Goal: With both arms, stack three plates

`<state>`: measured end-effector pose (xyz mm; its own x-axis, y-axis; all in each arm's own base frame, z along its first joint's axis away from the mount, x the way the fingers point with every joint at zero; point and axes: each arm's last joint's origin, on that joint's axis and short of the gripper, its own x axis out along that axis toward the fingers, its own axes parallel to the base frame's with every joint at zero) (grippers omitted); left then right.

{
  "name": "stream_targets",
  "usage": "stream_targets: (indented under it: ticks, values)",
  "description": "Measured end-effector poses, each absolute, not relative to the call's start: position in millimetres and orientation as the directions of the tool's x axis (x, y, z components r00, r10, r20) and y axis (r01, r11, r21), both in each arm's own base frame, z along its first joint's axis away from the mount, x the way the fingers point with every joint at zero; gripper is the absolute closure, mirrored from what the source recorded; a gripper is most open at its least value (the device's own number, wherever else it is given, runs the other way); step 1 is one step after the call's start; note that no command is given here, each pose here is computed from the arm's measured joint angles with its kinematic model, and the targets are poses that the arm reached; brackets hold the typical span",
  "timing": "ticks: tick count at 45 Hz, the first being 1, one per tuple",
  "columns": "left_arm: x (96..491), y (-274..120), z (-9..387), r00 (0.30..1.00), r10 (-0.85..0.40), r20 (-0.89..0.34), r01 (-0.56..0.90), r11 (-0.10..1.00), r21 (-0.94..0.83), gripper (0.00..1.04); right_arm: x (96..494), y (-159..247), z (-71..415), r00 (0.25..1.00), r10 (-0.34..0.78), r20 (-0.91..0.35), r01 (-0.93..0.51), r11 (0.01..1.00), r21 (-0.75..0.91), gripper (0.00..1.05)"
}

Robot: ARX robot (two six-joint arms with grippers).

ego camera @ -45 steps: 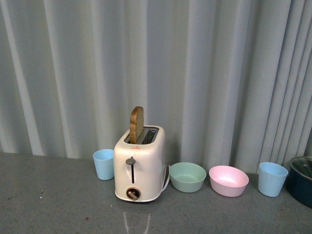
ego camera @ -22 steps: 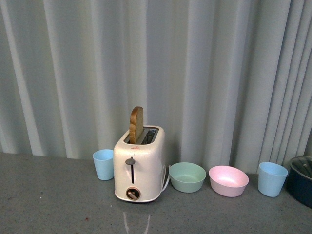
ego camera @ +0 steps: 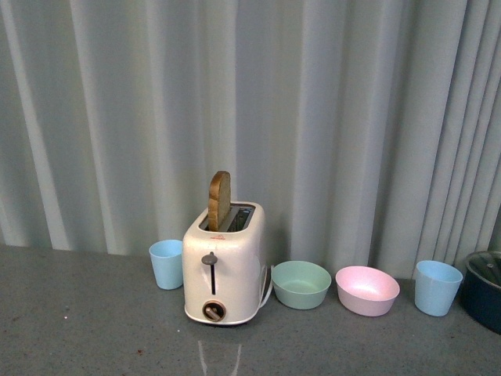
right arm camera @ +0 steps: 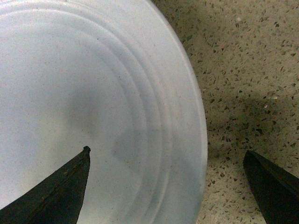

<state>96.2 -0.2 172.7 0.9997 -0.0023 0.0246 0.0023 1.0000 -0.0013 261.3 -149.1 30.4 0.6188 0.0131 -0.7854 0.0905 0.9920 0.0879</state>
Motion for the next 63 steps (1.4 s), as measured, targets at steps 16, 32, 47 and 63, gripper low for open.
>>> stream_targets:
  ticks: [16,32,47,63]
  values:
    - [96,0,173,1.000,-0.002,0.025,0.002,1.000,-0.001,0.07,252,-158,28,0.607,-0.016,-0.795,0.133,0.988,0.081,0.38]
    - [96,0,173,1.000,-0.002,0.025,0.002,1.000,-0.001,0.07,244,-163,31,0.610,-0.023,-0.792,0.139,0.987,0.078,0.84]
    - [96,0,173,1.000,-0.002,0.025,0.002,1.000,-0.001,0.07,234,-178,75,0.679,-0.067,-0.731,0.167,0.984,0.064,1.02]
    - [96,0,173,1.000,-0.002,0.025,0.002,1.000,-0.001,0.07,241,-155,157,0.845,-0.022,-0.534,0.090,0.991,0.102,1.02]
